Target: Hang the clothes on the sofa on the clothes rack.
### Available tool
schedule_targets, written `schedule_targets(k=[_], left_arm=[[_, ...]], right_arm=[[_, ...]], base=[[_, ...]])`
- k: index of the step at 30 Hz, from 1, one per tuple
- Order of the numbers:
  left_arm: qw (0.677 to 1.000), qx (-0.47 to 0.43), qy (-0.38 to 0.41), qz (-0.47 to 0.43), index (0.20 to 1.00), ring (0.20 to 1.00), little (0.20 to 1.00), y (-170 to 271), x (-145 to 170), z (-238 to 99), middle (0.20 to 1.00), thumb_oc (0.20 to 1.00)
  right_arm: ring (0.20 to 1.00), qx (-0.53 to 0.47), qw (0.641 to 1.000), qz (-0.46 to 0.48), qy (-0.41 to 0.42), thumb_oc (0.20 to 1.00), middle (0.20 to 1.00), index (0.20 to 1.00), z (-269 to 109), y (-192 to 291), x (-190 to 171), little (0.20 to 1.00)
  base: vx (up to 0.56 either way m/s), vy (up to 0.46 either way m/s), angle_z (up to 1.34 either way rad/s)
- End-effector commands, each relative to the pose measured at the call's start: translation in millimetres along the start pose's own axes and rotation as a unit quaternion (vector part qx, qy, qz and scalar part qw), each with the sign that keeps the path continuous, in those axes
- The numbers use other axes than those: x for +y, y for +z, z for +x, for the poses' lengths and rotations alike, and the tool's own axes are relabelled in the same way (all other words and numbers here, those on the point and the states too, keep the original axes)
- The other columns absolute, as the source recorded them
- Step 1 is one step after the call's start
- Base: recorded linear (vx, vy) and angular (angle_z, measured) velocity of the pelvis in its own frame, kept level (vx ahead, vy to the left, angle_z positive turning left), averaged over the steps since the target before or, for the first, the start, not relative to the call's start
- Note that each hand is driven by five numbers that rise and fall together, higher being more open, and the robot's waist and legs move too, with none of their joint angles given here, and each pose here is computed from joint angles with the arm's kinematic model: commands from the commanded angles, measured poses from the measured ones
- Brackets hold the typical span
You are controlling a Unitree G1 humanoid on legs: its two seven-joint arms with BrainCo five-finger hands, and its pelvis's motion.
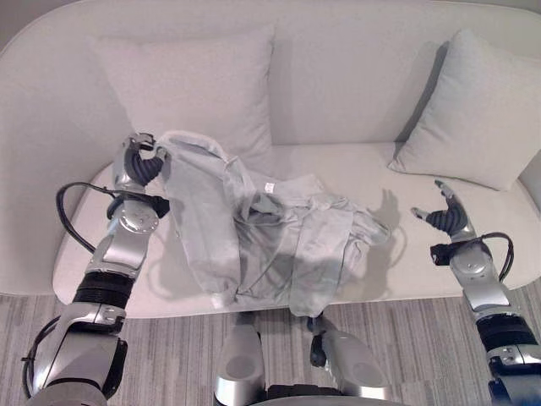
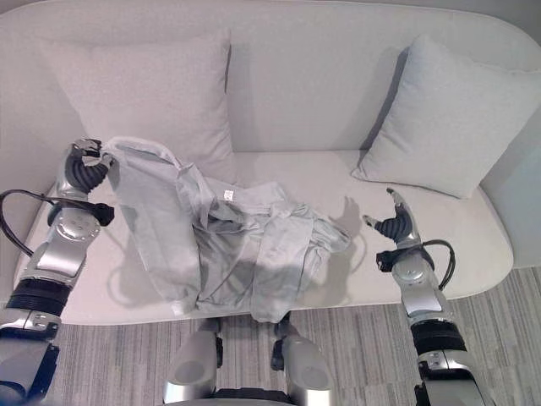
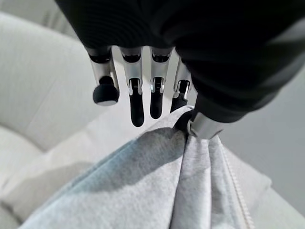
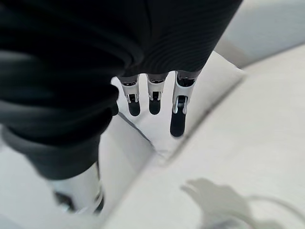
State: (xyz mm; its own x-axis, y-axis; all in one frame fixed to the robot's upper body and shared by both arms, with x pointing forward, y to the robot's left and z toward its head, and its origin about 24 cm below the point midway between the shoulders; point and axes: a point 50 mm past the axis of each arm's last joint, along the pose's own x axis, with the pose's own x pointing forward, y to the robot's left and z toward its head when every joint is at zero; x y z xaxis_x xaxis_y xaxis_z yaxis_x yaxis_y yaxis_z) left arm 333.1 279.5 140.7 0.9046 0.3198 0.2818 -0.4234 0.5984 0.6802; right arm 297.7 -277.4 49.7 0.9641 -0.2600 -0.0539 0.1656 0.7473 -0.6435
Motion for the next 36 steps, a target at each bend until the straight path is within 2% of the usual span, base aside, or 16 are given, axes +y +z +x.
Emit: schedule_targets(k=[1, 5, 10, 16, 18, 29, 36], left_arm=[[0.999, -0.031, 0.013, 0.011, 0.2, 0.2, 0.2, 15, -2, 10, 0.2, 0.2], [0.998, -0.056, 0.0, -0.003, 0.2, 0.2, 0.2, 35, -10, 16, 0.2, 0.2], [0.997, -0.076, -0.007, -0.012, 0.2, 0.2, 0.2, 49, -12, 19, 0.2, 0.2], [0.995, -0.095, -0.002, -0.023, 0.2, 0.2, 0.2, 63, -10, 21, 0.2, 0.2], [0.994, -0.103, 0.002, -0.022, 0.2, 0.2, 0.2, 67, -8, 21, 0.2, 0.2], [0.993, -0.115, 0.031, -0.022, 0.2, 0.2, 0.2, 70, 7, 21, 0.2, 0.2], [0.992, -0.124, 0.024, -0.03, 0.2, 0.2, 0.2, 75, 3, 19, 0.2, 0.2]], right_arm=[[1.0, -0.005, 0.999, -0.036, 0.001, 1.0, 1.0, 1.0, 0, -2, -7, 1.0], [1.0, 0.019, 0.997, -0.064, 0.05, 1.0, 1.0, 1.0, 4, -10, 16, 1.0], [1.0, 0.024, 0.992, -0.102, 0.072, 1.0, 1.0, 1.0, 18, -2, 27, 1.0], [1.0, 0.008, 0.982, -0.177, 0.057, 1.0, 1.0, 1.0, 39, 18, 13, 1.0], [1.0, 0.007, 0.975, -0.218, 0.033, 1.0, 1.0, 1.0, 48, 23, -4, 1.0], [1.0, -0.016, 0.961, -0.265, -0.073, 1.0, 1.0, 1.0, 52, 37, -63, 1.0], [1.0, -0.002, 0.972, -0.235, -0.026, 1.0, 1.0, 1.0, 49, 27, -35, 1.0]], base=[[-0.01, 0.033, -0.01], [-0.03, 0.05, -0.01], [-0.02, 0.068, 0.01], [-0.02, 0.074, 0.03], [0.0, 0.075, 0.05], [0.0, 0.018, 0.03], [0.0, 0.0, 0.0]])
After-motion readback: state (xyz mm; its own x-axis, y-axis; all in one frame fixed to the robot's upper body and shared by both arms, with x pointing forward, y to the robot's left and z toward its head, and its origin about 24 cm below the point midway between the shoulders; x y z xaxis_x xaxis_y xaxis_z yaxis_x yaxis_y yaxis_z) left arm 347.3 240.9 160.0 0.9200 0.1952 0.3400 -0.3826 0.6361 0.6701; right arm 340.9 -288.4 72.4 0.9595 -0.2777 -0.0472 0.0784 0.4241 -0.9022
